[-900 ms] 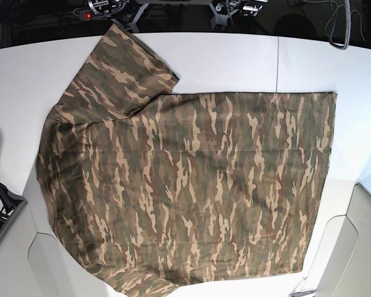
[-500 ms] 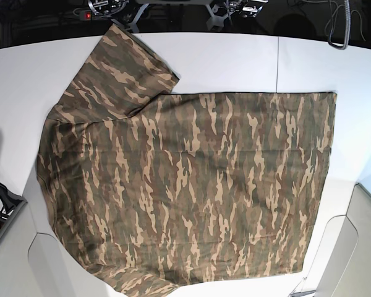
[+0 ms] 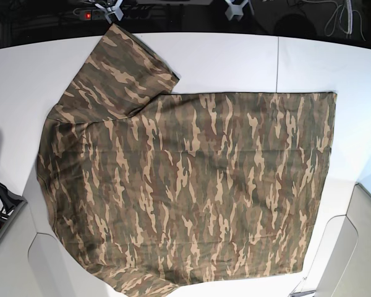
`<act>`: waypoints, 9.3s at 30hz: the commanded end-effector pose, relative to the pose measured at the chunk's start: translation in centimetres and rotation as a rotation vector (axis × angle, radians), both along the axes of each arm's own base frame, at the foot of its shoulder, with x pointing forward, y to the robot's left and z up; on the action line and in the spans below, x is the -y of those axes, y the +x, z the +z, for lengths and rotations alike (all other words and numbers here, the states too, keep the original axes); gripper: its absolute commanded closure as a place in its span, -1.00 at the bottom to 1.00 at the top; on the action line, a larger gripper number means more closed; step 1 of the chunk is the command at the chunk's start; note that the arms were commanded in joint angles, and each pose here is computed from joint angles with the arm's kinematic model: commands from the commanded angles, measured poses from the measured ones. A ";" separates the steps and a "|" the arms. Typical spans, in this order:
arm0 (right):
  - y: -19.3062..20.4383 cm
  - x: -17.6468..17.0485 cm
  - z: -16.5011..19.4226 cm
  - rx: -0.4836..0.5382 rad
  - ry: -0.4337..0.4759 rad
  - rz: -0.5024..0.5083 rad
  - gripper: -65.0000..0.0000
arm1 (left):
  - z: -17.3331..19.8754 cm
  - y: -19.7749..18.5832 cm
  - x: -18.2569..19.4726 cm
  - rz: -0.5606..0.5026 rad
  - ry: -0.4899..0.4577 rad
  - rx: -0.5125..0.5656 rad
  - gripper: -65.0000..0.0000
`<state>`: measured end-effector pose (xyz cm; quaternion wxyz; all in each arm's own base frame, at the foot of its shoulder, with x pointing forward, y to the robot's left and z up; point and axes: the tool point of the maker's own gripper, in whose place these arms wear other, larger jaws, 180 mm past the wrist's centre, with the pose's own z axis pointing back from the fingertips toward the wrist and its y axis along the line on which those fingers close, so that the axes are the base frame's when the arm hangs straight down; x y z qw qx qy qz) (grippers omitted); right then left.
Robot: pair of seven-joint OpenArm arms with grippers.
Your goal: Fold the T-shirt properly
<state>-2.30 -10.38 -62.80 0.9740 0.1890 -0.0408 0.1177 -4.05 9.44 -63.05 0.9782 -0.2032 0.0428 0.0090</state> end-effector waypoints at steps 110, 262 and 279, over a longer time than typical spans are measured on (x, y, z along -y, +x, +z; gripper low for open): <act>17.6 1.3 21.3 0.404 0.277 -0.377 0.13 | 18.2 24.3 -22.9 0.320 0.099 0.603 -0.45; 42.8 19.9 27.8 0.842 0.123 -0.731 -0.19 | 26.3 40.0 -27.1 0.557 0.170 0.979 -0.46; 42.8 17.5 23.1 0.755 0.180 -0.802 -0.19 | 22.0 38.5 -27.8 0.670 0.227 0.923 -0.46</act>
